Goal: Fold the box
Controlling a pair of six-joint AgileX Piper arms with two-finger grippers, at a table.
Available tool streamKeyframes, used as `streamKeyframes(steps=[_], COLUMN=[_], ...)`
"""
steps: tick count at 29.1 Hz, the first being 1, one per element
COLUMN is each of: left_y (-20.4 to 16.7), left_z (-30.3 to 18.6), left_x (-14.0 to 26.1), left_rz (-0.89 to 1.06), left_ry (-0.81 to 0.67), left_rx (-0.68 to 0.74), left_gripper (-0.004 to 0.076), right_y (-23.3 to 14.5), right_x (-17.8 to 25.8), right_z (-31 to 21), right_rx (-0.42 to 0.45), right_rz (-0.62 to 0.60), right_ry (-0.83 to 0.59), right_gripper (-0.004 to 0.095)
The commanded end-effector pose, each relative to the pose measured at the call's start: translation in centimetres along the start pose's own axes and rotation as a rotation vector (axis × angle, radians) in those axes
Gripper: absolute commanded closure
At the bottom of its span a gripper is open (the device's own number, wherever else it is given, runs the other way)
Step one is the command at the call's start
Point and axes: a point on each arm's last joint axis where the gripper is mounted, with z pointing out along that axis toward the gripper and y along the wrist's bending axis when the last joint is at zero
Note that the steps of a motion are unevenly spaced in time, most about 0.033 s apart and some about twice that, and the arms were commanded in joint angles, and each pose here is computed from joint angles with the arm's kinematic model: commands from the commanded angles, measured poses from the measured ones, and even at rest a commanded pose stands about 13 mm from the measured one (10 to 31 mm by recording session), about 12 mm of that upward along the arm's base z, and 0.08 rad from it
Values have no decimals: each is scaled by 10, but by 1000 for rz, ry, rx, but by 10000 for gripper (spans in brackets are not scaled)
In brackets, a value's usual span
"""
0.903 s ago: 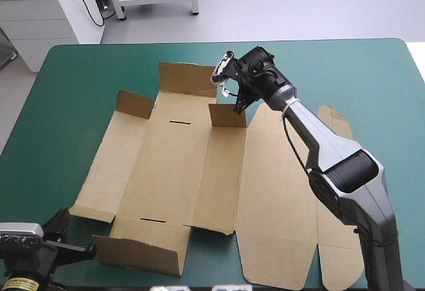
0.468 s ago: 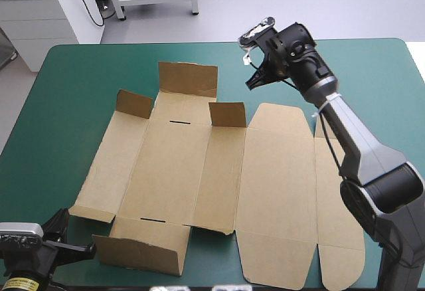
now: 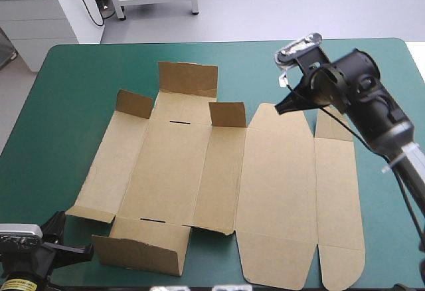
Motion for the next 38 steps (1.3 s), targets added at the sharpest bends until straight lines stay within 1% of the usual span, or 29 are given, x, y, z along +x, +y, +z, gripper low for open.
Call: streamKeyframes(steps=[1,3,5,10,13,15,17,19,21,25,29,35,37,38], left_y=[4,8,10,12,14,14,15,15,15,15,16,18,24,29], left_z=[-12,-17,-19,-15,-6,4,14,27,41,67,94,130,144,155], left_x=[-22,-31,-40,-62,-73,-79,-83,-85,-87,-91,-92,-98,-100,-103], left_rz=[27,35,47,59,66,75,77,80,96,114,145,225,180,112], left_ry=[-100,-112,-113,-80,-26,19,82,176,250,301,427,563,612,639], left_rx=[-34,-73,-97,-107,-111,-115,-113,-107,-96,-91,-82,-49,-51,-2], left_gripper=[731,731,731,731,731,731,731,731,730,705,706,706,706,706], right_y=[-3,1,5,12,15,17,19,20,20,20,20,20,20,20], right_x=[24,44,67,119,146,162,176,186,192,198,198,198,198,199], right_z=[-26,-32,-32,-29,-28,-26,-24,-23,-23,-24,-24,-24,-24,-24], right_rx=[-25,-58,-89,-111,-116,-116,-118,-115,-108,-104,-104,-104,-104,-103], right_rz=[74,104,117,192,223,222,226,231,227,225,225,225,225,223], right_ry=[-149,-183,-186,-192,-207,-206,-199,-197,-198,-200,-203,-201,-201,-198], right_gripper=[923,923,924,924,924,924,924,924,924,924,924,924,924,924])
